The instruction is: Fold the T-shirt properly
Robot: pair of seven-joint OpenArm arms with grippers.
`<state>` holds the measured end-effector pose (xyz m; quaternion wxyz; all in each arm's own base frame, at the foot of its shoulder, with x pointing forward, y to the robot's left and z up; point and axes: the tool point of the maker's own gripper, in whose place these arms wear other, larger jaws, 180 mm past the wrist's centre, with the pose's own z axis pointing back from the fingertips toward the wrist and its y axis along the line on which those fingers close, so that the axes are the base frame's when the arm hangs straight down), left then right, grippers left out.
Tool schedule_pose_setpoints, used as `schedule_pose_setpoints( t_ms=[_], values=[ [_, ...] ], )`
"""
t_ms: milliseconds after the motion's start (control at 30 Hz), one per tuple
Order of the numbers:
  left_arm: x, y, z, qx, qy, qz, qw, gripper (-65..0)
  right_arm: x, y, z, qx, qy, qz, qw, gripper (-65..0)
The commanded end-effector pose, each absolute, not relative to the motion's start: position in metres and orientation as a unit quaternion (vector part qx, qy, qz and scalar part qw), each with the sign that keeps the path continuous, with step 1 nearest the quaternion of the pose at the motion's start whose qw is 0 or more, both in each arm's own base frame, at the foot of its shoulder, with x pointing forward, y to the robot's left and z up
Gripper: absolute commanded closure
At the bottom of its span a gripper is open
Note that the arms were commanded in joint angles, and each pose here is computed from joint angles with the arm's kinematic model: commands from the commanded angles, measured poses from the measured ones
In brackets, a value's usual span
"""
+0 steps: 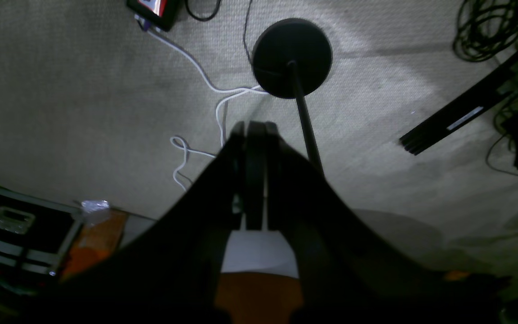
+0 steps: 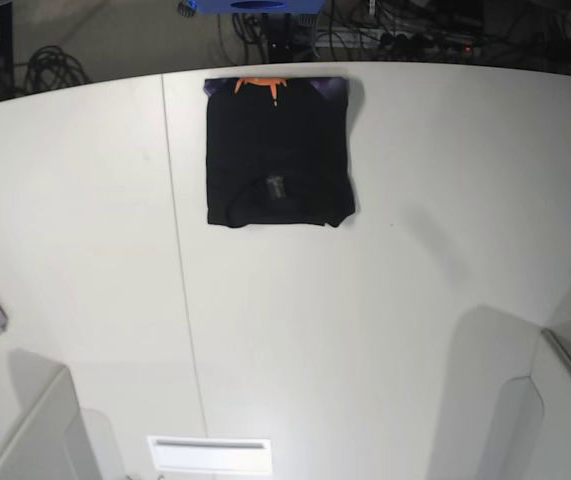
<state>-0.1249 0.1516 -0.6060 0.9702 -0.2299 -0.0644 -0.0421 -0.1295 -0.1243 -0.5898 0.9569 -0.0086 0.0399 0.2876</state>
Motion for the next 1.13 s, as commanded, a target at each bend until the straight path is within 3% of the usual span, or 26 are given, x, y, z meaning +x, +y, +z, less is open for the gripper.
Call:
schedule_pose_setpoints(
  t_ms=[0, 167, 367, 467, 533, 667, 1100],
  values=[
    [-0.130, 0.151, -0.606, -0.240, -0.051, -0.048, 0.968, 0.0, -0.144, -0.127, -0.593, -0.013, 0.048, 0.286, 0.957, 0.0],
    [-0.115, 0.140, -0.614, -0.261, -0.026, -0.098, 0.960, 0.0, -0.166, -0.141, -0.621, -0.034, 0.028, 0.247, 0.968, 0.0],
    [-0.097, 0.153, -0.626, -0.215, -0.034, -0.172, 0.961, 0.0, -0.166, -0.155, -0.626, -0.045, -0.020, 0.205, 0.978, 0.0],
    [-0.097, 0.153, -0.629, -0.208, -0.025, -0.182, 0.961, 0.0, -0.163, -0.147, -0.631, -0.007, -0.007, 0.109, 0.994, 0.0],
    [-0.091, 0.151, -0.634, -0.197, -0.018, -0.192, 0.961, 0.0, -0.158, -0.146, -0.635, 0.026, 0.008, -0.005, 1.000, 0.0],
    [-0.084, 0.152, -0.639, -0.177, -0.017, -0.204, 0.963, 0.0, -0.132, -0.138, -0.641, 0.096, 0.018, -0.145, 0.985, 0.0],
    [-0.072, 0.151, -0.640, -0.174, -0.030, -0.203, 0.963, 0.0, -0.105, -0.131, -0.645, 0.101, -0.025, -0.128, 0.986, 0.0]
  ],
)
